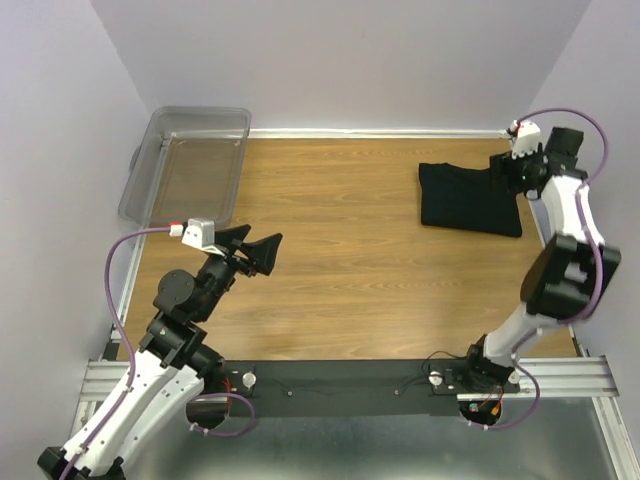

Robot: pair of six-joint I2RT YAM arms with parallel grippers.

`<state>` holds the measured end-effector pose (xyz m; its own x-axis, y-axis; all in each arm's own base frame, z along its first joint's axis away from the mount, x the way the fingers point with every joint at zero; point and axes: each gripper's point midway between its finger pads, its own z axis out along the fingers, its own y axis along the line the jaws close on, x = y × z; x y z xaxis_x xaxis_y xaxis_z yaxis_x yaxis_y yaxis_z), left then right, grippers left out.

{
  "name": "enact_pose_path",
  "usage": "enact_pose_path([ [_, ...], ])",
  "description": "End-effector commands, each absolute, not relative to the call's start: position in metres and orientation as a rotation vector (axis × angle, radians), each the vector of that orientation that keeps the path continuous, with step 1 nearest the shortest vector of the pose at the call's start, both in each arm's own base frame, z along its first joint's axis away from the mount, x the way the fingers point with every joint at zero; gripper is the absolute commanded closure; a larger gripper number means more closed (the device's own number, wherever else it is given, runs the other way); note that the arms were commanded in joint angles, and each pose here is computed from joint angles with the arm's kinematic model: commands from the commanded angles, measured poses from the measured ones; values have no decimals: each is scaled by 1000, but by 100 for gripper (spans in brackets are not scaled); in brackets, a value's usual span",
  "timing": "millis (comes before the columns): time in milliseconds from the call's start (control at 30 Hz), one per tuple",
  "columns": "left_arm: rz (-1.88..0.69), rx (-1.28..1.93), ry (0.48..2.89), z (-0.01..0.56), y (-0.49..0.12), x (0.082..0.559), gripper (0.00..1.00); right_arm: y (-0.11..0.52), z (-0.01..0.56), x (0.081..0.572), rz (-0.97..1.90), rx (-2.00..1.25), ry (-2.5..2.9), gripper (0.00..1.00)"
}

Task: Fold and stack the t-shirts

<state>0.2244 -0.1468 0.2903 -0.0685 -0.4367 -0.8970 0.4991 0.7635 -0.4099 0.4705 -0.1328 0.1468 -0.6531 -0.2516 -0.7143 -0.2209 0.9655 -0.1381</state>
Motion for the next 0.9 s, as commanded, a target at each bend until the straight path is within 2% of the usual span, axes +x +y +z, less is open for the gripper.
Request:
enact_pose_path([
  [0,-677,-34,1417,318,-129,239,2,-58,198,421,224,-470,2091,0],
  [67,-540,-105,1503,310,-114,259,2,-59,240,410,122,-367,1962,0],
  [133,-420,-109,1562,312,-98,277,2,-76,237,403,12,-175,1892,0],
  [167,-433,-83,1571,313,-98,280,2,-95,258,390,-97,17,1818,0],
  [267,-435,-27,1606,301,-77,303,2,-124,260,368,-206,302,1710,0],
  [333,-379,-28,1698,272,-54,322,4,-132,257,351,-227,441,1673,0],
  [467,-200,-76,1774,253,-24,331,6,-136,245,331,-258,525,1691,0],
  [633,-190,-35,1643,275,-25,311,4,-138,239,318,-301,531,1698,0],
  [867,-205,-13,1651,274,-29,311,4,-139,246,313,-328,517,1681,0],
])
